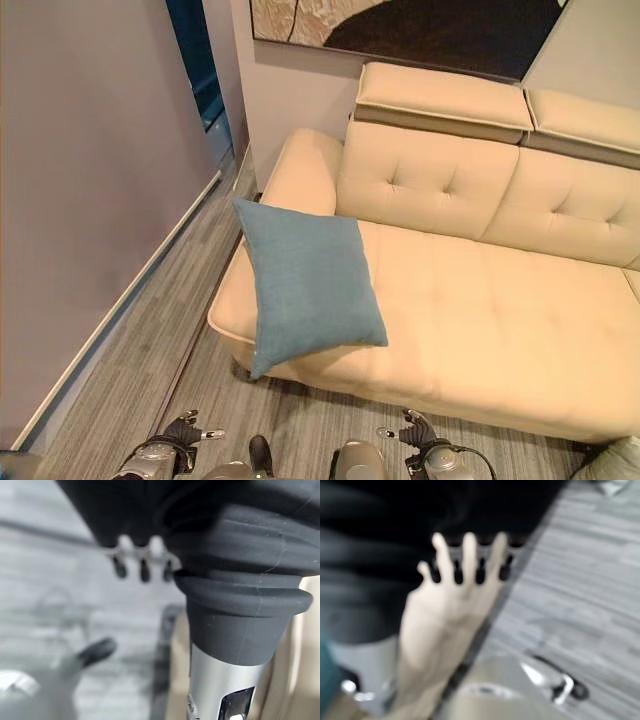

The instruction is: Pick up all the scattered cushions and arrange them neatly on the sofa.

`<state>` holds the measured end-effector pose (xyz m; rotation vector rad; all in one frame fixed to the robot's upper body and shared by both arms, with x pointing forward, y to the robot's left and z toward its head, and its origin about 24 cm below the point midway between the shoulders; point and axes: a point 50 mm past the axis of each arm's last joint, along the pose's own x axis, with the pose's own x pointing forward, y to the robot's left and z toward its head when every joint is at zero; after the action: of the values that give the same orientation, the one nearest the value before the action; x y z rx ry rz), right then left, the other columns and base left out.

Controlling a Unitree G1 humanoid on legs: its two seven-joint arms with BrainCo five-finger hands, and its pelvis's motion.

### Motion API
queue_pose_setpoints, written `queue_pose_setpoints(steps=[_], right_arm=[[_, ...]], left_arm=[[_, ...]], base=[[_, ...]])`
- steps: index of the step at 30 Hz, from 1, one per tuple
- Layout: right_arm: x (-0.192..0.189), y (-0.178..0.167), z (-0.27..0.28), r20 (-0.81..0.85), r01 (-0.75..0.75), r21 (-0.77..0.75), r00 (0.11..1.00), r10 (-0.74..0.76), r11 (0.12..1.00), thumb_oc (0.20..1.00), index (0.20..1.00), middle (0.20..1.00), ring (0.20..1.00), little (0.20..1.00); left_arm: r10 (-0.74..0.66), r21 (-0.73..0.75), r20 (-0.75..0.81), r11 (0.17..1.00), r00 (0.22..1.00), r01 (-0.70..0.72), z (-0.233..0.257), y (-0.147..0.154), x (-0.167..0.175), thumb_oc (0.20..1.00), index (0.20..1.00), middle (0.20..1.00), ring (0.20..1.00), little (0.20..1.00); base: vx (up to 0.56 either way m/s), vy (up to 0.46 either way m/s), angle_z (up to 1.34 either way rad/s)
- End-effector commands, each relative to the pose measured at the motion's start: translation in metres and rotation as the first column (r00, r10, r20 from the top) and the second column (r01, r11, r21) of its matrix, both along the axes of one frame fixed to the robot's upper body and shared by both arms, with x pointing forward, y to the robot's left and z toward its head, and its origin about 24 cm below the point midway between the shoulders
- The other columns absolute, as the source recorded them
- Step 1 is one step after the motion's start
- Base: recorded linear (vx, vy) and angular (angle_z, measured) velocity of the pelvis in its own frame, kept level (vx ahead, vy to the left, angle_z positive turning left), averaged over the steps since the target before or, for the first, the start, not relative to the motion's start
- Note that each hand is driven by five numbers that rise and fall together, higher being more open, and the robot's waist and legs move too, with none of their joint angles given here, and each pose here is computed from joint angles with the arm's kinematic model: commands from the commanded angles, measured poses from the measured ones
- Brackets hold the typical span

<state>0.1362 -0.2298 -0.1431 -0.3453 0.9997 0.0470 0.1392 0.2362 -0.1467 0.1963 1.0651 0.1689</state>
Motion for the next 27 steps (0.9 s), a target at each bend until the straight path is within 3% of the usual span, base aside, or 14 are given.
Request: queue_pose_setpoints(steps=[1, 15, 27], right_arm=[[0.019, 0.001, 0.008, 0.058, -0.03, -0.012, 0.998, 0.03, 0.999, 1.0, 1.0, 1.0, 1.0, 1.0], [0.02, -0.007, 0.012, 0.083, -0.027, -0.029, 0.996, 0.029, 0.999, 1.0, 1.0, 1.0, 1.0, 1.0], [0.029, -0.022, 0.028, 0.221, 0.08, -0.026, 0.972, -0.073, 0.996, 1.0, 1.0, 1.0, 1.0, 1.0]], left_arm=[[0.034, 0.026, 0.017, 0.999, 0.999, -0.035, 0.003, 0.01, 0.002, 1.0, 1.0, 1.0, 1.0, 1.0], [0.019, 0.008, 0.042, 1.0, 0.999, -0.02, 0.003, 0.003, 0.005, 1.0, 1.0, 1.0, 1.0, 1.0], [0.072, -0.053, 0.374, 0.997, 0.925, -0.056, 0.042, -0.016, 0.071, 1.0, 1.0, 1.0, 1.0, 1.0]], base=[[0.35, 0.068, -0.33], [0.14, -0.122, 0.07], [0.04, -0.044, 0.23]])
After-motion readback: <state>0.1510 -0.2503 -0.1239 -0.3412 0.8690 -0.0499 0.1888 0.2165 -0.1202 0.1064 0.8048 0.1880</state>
